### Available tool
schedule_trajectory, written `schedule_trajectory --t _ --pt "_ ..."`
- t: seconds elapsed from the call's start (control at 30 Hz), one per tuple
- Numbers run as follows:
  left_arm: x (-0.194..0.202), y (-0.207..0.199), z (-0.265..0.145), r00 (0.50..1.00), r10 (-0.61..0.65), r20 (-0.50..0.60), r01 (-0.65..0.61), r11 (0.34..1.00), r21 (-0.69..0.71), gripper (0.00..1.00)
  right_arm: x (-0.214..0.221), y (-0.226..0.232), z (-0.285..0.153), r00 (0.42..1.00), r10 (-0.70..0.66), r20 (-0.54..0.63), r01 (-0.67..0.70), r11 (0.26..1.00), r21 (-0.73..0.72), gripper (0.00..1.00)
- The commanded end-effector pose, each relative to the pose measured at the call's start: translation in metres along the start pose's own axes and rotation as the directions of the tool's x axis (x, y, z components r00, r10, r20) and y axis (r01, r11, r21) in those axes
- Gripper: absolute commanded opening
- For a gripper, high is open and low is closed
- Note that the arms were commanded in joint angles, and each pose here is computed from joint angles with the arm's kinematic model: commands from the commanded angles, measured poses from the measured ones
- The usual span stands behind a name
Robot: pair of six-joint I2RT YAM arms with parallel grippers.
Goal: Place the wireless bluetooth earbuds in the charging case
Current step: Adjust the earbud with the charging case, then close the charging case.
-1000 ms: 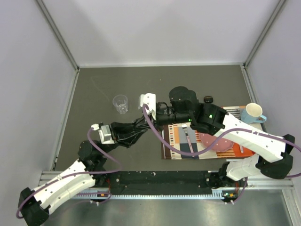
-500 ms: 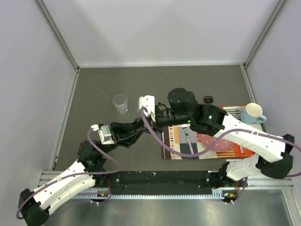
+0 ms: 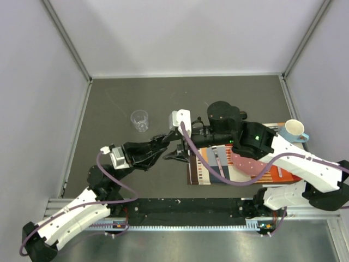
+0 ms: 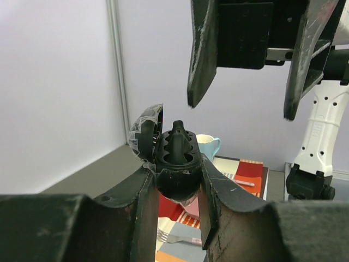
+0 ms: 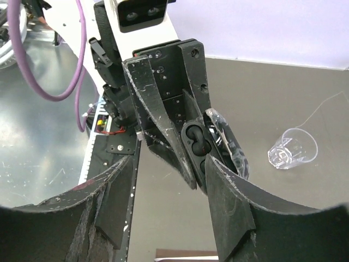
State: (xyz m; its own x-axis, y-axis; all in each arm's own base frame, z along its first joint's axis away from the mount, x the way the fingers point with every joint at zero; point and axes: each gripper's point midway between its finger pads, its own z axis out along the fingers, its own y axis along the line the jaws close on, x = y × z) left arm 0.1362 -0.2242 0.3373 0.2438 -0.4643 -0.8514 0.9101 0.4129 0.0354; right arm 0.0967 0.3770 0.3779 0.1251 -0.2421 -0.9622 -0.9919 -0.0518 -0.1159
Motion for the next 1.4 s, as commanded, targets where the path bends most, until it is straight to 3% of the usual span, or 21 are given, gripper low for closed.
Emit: schedule_trajectory --t 0.0,0.07,0.3,0.37,0.43,0.53,0.57,0.63,0.67,0.77,0.87,1.1,1.37 --pt "-0.018 0.002 0.0 0.997 0.037 0.061 -0.036 0.999 -0.017 0.0 -0.035 0.012 -0.021 0.993 -0.027 0.112 0.028 1.0 -0.005 0.56" --pt "-0.018 0.002 -0.001 0.998 0.039 0.059 -0.038 0.999 -0.019 0.0 -0.045 0.009 -0.03 0.986 -0.044 0.162 0.039 0.999 0.033 0.56" --pt "-0.02 0.004 -0.003 0.996 0.07 0.059 -0.068 0.997 -0.027 0.0 -0.063 -0.033 -0.063 0.943 -0.033 0.33 -0.082 0.94 0.33 0.92" --pt "-0.02 0.003 -0.004 0.995 0.076 0.058 -0.075 0.997 -0.025 0.0 -0.06 -0.052 -0.071 0.942 -0.01 0.336 -0.141 0.895 0.424 0.96" --pt "-0.02 0.003 -0.004 0.995 0.082 0.056 -0.081 0.997 -0.021 0.0 -0.052 -0.066 -0.072 0.945 0.049 0.324 -0.205 0.859 0.469 0.98" --pt "-0.019 0.002 -0.005 0.995 0.083 0.054 -0.082 0.996 -0.017 0.0 -0.036 -0.091 -0.071 0.921 0.243 0.305 -0.37 0.792 0.485 0.98" --pt "-0.019 0.002 -0.005 0.995 0.083 0.056 -0.082 0.996 -0.017 0.0 -0.042 -0.101 -0.08 0.869 0.344 0.355 -0.482 0.752 0.45 0.98" --pt "-0.018 0.002 -0.005 0.995 0.084 0.053 -0.083 0.996 -0.016 0.0 -0.025 -0.11 -0.072 0.804 0.492 0.333 -0.593 0.705 0.389 0.98" --pt "-0.018 0.002 -0.005 0.995 0.085 0.051 -0.084 0.996 -0.014 0.0 -0.028 -0.099 -0.065 0.741 0.589 0.322 -0.669 0.692 0.272 0.98" --pt "-0.018 0.001 -0.004 0.995 0.088 0.046 -0.088 0.996 -0.009 0.0 -0.013 -0.12 -0.067 0.63 0.686 0.364 -0.776 0.566 0.277 0.98" --pt "-0.017 0.001 -0.004 0.995 0.089 0.046 -0.089 0.996 -0.009 0.0 0.01 -0.14 -0.068 0.588 0.687 0.426 -0.807 0.468 0.359 0.99" --pt "-0.013 -0.004 -0.003 0.996 0.082 0.033 -0.082 0.996 0.024 0.0 0.013 -0.133 -0.044 0.58 0.74 0.34 -0.814 0.509 0.281 0.99" --pt "-0.008 -0.013 0.005 0.997 0.076 0.004 -0.076 0.993 0.094 0.0 0.01 -0.117 -0.022 0.623 0.749 0.227 -0.782 0.589 0.203 0.99"
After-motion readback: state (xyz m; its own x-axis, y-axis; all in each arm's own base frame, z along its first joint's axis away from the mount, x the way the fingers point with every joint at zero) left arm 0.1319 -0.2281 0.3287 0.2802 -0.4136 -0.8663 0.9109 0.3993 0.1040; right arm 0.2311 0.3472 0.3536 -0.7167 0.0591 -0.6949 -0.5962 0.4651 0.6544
